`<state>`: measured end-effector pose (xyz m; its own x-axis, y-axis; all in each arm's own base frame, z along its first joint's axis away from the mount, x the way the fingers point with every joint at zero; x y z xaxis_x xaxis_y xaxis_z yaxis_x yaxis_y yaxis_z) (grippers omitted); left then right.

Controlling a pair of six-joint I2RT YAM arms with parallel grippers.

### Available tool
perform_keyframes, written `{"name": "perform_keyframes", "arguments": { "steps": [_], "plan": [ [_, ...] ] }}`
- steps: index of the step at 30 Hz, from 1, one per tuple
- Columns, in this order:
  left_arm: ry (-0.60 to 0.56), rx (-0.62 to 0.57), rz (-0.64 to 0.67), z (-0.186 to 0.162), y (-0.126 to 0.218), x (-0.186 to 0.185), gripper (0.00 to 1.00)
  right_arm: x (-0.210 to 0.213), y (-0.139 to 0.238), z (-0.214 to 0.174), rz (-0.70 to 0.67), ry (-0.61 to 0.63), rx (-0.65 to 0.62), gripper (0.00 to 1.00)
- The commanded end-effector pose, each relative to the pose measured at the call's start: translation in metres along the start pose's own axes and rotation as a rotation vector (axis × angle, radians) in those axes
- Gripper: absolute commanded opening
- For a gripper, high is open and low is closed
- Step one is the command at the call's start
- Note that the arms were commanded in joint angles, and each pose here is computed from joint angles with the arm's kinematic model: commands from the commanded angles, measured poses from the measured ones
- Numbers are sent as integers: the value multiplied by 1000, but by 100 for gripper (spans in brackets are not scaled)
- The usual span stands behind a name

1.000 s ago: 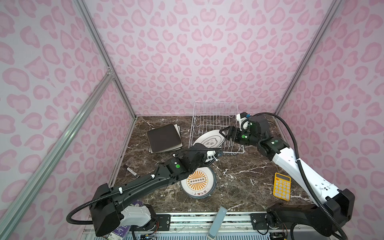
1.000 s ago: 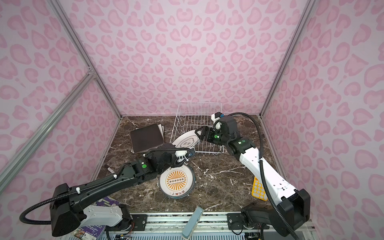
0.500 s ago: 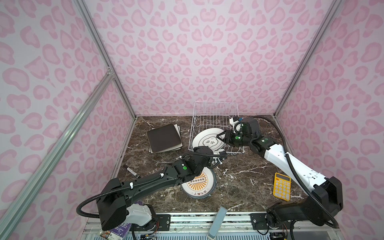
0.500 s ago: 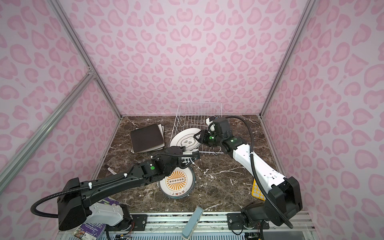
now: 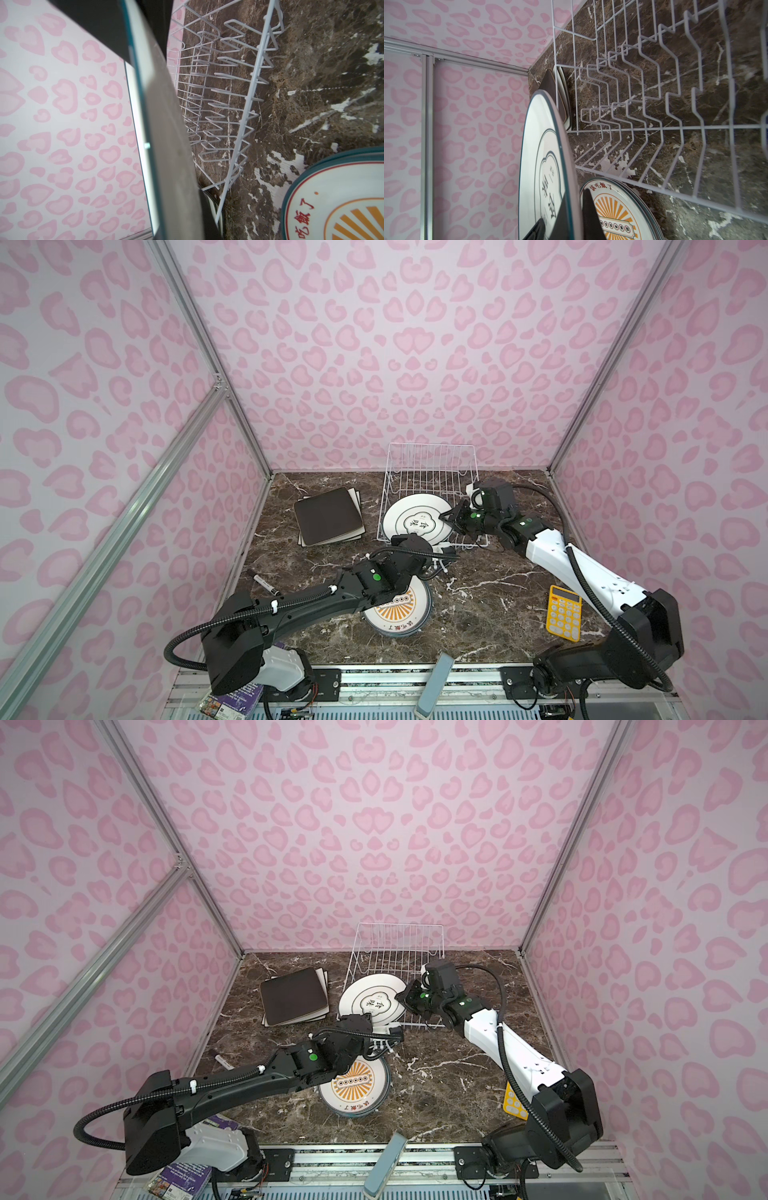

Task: Unload the plates from the dish rack
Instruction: 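Grasp the white plate rim with the right gripper opposite the left gripper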

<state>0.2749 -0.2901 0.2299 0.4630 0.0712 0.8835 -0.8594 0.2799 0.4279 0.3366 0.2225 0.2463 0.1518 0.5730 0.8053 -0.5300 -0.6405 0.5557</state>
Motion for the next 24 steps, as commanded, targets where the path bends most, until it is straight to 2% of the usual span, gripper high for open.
{"name": "perform_keyframes", "arguments": {
  "steps": [1, 12, 15, 16, 18, 24],
  "plan": [
    [201, -79, 103, 15, 1, 30, 10, 14, 3, -15, 102, 235, 75, 0],
    [226, -52, 96, 14, -2, 30, 21, 12, 12, -14, 124, 231, 49, 0],
    [223, -47, 94, 14, -2, 29, 35, 13, 14, -10, 129, 227, 30, 0],
    [227, -50, 97, 14, -2, 30, 45, 13, 14, -9, 132, 225, 24, 0],
    [241, -61, 101, 14, 1, 32, 56, 14, 15, -5, 141, 219, 6, 0],
    [326, -86, 43, 18, 7, 33, 66, 21, 20, 9, 159, 205, -57, 0]
  ]
}}
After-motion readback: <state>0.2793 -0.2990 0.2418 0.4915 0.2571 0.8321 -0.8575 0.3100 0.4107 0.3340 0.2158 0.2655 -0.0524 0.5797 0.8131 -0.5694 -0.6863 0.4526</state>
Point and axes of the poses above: each gripper's point midway between its finger pads, its own y axis back along the fingers, its own x axis along the line the jaws close on, z = x × y, the point moved 3 cm from there along y, back along the fingers, and after that the axes turned 5 degrees about -y, right-handed, at the moved point
